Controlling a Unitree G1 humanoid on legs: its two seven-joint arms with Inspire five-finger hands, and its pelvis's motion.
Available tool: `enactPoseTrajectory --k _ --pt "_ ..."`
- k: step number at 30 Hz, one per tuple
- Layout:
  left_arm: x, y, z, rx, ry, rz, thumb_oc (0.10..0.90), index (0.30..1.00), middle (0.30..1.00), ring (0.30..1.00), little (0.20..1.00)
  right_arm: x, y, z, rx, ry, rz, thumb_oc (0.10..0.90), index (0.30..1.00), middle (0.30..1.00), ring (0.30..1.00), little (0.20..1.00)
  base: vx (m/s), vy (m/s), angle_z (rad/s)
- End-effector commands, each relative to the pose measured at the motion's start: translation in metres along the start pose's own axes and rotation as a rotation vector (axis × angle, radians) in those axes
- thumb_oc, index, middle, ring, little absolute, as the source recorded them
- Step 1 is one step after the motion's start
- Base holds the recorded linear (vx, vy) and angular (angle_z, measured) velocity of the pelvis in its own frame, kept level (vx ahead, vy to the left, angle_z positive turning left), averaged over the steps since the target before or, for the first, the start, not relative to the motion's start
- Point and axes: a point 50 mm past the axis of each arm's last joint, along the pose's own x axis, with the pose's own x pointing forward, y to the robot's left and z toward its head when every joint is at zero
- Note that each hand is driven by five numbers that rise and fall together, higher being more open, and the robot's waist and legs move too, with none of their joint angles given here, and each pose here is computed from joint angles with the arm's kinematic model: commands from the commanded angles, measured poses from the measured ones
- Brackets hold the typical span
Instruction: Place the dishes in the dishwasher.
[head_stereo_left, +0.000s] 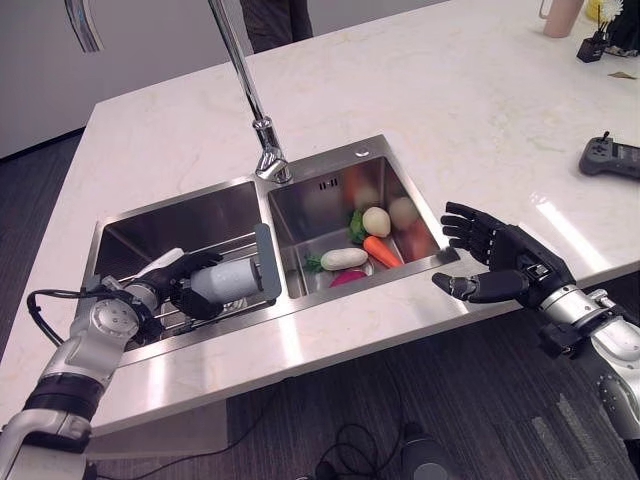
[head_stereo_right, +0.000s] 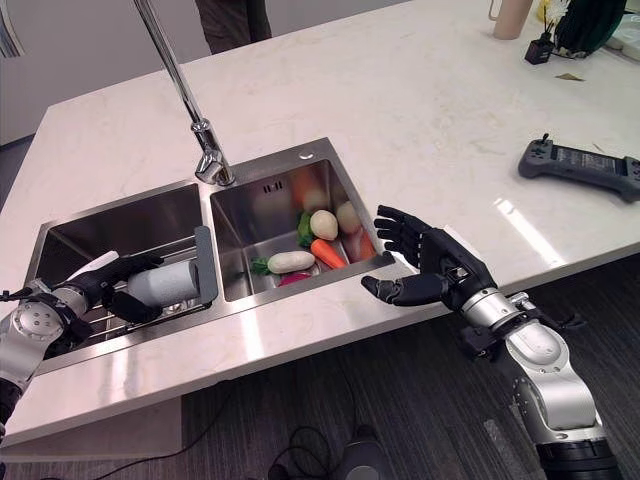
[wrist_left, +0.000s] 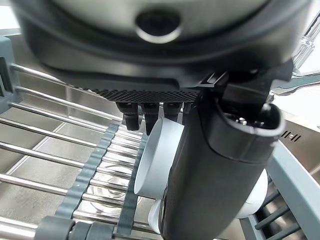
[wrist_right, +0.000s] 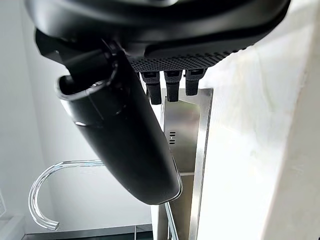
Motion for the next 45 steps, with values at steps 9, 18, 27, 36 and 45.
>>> enactPoseTrajectory --k 9,18,27,36,45 --pt "-0.001 0.025 -0.001 0.088 0.111 -0.112 0.491 0.436 0.436 0.436 0.436 0.007 0.001 0.075 -0.117 -0.320 0.075 0.800 0.900 0.900 0.900 0.900 0.00 0.000 0.00" --pt "-0.003 0.040 0.016 0.143 -0.002 -0.025 0.400 0.300 0.300 0.300 0.300 0.004 -0.001 0.074 -0.122 -0.316 0.073 0.800 0.900 0.900 0.900 0.900 0.00 0.000 0.00" --pt "-0.011 0.052 0.015 0.023 -0.044 0.118 0.400 0.300 0.300 0.300 0.300 0.004 -0.002 0.074 -0.127 -0.310 0.059 0.800 0.900 0.900 0.900 0.900 0.00 0.000 0.00" --pt "-0.032 0.052 -0.009 -0.191 -0.083 0.299 0.400 0.300 0.300 0.300 0.300 -0.004 -0.006 0.068 -0.126 -0.300 0.009 0.800 0.900 0.900 0.900 0.900 0.00 -0.001 0.02" --pt "-0.065 0.057 -0.015 -0.323 -0.210 0.474 0.400 0.300 0.300 0.300 0.300 -0.013 -0.007 0.060 -0.118 -0.294 -0.049 0.800 0.900 0.900 0.900 0.900 0.00 -0.011 0.06"
